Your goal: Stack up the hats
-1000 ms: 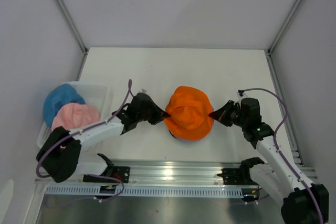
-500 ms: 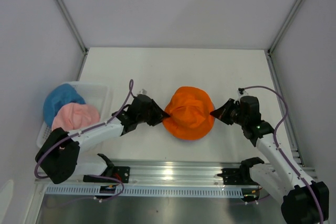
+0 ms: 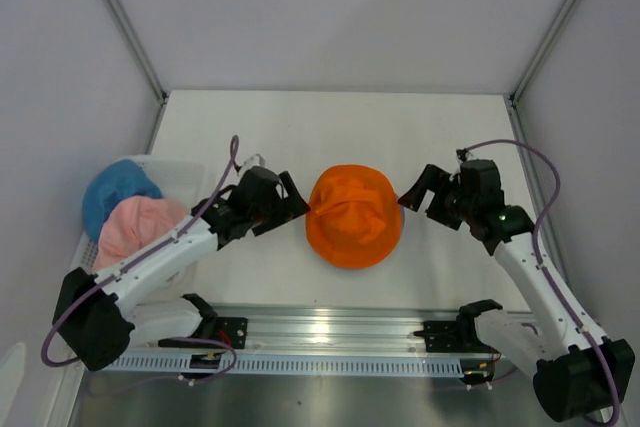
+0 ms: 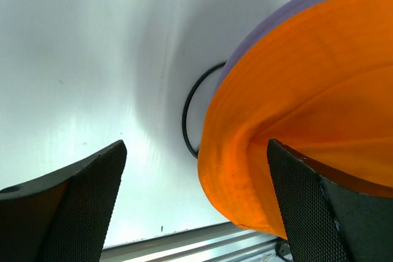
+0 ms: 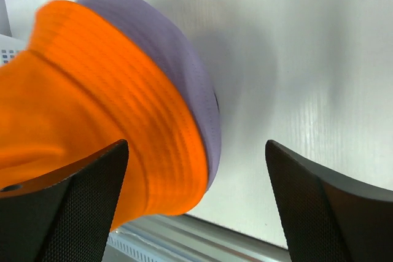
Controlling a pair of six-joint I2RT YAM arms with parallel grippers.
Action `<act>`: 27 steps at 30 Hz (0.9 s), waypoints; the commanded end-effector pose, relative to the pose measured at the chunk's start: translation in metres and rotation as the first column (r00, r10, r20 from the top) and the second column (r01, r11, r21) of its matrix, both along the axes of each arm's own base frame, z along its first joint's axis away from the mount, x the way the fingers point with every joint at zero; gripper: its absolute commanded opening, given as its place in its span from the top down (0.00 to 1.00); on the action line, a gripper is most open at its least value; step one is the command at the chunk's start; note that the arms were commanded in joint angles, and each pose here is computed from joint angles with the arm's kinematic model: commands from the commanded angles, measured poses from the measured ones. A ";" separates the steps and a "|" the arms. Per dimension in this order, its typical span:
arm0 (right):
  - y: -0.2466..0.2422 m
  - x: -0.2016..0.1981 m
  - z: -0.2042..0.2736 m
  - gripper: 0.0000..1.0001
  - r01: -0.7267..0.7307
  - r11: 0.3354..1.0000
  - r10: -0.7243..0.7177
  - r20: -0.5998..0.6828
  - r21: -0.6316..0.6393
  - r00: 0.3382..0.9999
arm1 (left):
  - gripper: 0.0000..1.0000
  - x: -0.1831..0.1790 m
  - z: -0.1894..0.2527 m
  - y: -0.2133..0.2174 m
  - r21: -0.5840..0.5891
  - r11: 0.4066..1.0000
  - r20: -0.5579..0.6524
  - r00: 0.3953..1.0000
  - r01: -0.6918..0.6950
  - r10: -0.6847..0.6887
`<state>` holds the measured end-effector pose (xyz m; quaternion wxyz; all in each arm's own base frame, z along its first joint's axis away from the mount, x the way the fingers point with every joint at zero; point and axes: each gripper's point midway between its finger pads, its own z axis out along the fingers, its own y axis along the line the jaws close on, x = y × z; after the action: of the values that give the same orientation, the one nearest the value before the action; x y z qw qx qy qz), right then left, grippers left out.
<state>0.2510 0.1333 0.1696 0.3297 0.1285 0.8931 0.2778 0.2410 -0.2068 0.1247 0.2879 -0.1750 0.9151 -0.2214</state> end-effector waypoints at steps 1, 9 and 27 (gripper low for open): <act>-0.016 0.008 0.050 0.03 0.019 0.995 -0.010 0.092 -0.095 0.996 | 0.00 0.012 0.053 0.044 0.115 0.993 0.121 0.992 -0.040 0.025; -0.039 0.050 0.137 0.00 0.122 0.971 -0.057 0.296 -0.206 0.954 | 0.00 0.026 0.172 0.178 0.276 0.887 0.289 0.912 -0.371 0.291; -0.010 0.098 0.116 0.00 0.000 0.999 0.016 0.317 -0.050 0.948 | 0.12 0.001 0.074 0.337 0.387 0.511 0.068 0.576 -0.768 0.814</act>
<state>0.3414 0.1185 0.2679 0.4446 0.0788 0.8567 0.2494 0.2241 0.1213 0.1992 0.3118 -0.5280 0.7795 0.1285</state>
